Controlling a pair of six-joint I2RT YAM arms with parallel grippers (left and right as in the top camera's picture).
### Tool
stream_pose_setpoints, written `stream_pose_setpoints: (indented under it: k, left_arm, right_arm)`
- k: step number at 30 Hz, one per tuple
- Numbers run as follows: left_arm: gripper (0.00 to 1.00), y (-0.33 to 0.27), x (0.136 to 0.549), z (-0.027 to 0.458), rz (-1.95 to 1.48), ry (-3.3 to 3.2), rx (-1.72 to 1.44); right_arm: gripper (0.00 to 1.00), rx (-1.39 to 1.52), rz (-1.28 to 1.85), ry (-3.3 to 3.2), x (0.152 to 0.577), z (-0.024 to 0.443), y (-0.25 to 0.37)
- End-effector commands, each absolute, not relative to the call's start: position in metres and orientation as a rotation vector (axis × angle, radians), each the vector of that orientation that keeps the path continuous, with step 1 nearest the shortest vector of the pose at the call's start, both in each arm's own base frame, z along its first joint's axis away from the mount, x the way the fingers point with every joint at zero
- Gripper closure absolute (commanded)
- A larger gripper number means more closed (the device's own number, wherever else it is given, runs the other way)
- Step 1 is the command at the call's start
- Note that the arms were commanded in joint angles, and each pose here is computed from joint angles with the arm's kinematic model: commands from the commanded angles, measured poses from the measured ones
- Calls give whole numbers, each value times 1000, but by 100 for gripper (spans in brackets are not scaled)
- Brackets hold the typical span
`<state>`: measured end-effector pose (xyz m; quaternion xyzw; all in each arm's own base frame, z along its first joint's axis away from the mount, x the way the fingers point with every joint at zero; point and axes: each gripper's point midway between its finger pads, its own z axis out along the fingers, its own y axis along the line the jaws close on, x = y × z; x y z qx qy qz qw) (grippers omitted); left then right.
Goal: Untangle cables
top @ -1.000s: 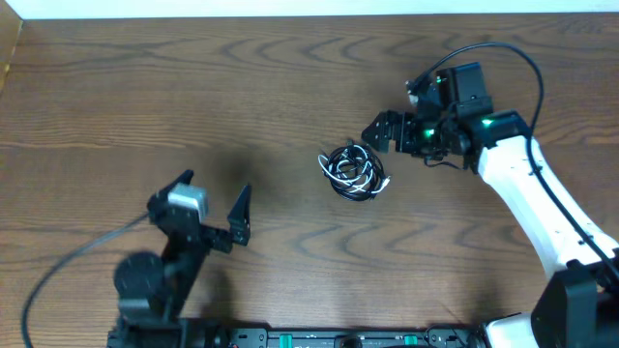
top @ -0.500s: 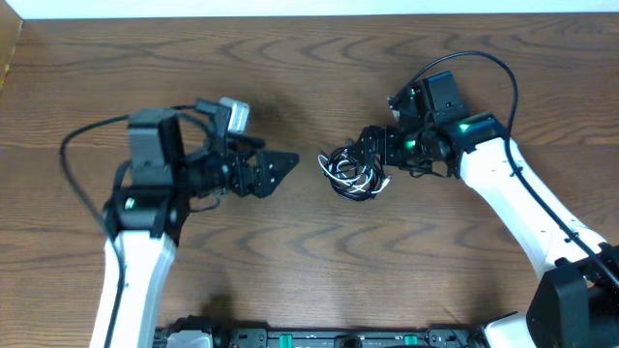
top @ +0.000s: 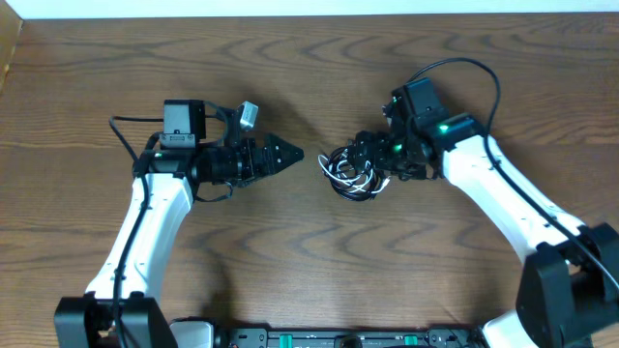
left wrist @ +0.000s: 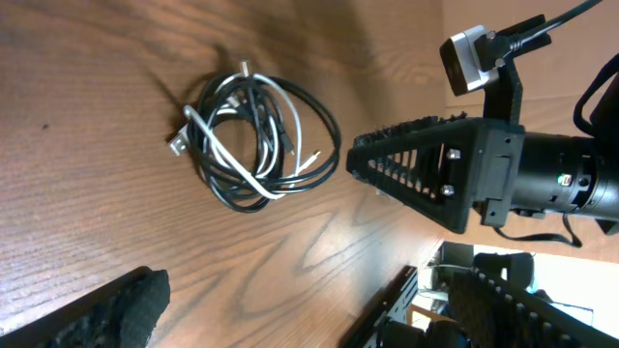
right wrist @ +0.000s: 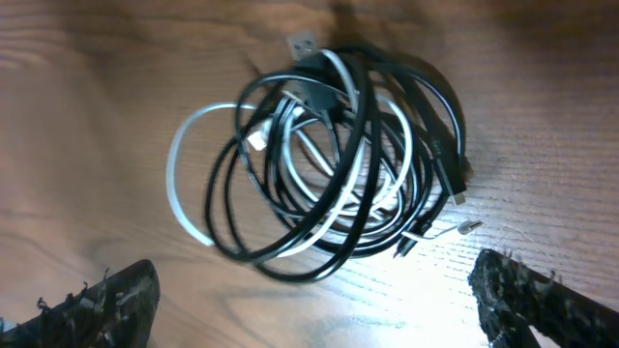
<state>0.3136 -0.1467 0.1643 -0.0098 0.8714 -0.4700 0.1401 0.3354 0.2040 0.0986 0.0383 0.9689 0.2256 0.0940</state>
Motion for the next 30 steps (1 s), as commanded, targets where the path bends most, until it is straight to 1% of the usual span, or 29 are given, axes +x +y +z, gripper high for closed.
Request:
stream_pose_setpoints:
  k: [1,2,3,7,9,10,12,15,19,22,24,25,27,28,30]
  left_arm:
    - [2,-143,320,156,-1315,2550,-67]
    - [2,-140,323,150,-1274,2569,-84]
    - [3,-136,324,145,-1235,2583,-98]
    - [2,-129,328,137,-1149,2609,-125]
    - [2,-129,328,137,-1149,2611,-127]
    - [2,-129,328,137,-1149,2611,-127]
    - [2,-129,328,137,-1149,2611,-127]
    - [2,-129,328,137,-1149,2611,-127]
    - [2,-129,327,136,-1150,2615,-129]
    - [2,-129,327,136,-1150,2614,-129]
    - [2,-128,327,136,-1140,2616,-131]
    - [2,-128,327,135,-1140,2617,-131]
    - [2,-128,327,135,-1140,2617,-132]
    - [2,-128,327,135,-1140,2617,-132]
    - [2,-128,327,135,-1137,2617,-132]
  right_arm:
    - [5,168,651,2898,335,89,213]
    - [12,189,652,2907,334,86,215]
    - [15,211,652,2917,334,83,216]
    - [16,220,649,2931,332,78,220]
    - [20,211,653,2928,331,78,223]
    - [24,206,656,2923,332,79,224]
    - [36,199,662,2913,334,79,226]
    - [43,196,666,2901,336,80,227]
    - [59,191,675,2886,339,82,228]
    - [61,188,681,2875,341,83,229]
    - [65,186,683,2871,342,83,230]
    - [69,186,683,2871,342,83,230]
    - [84,186,683,2871,342,83,230]
    - [89,186,684,2872,342,83,230]
    - [95,185,690,2864,344,84,231]
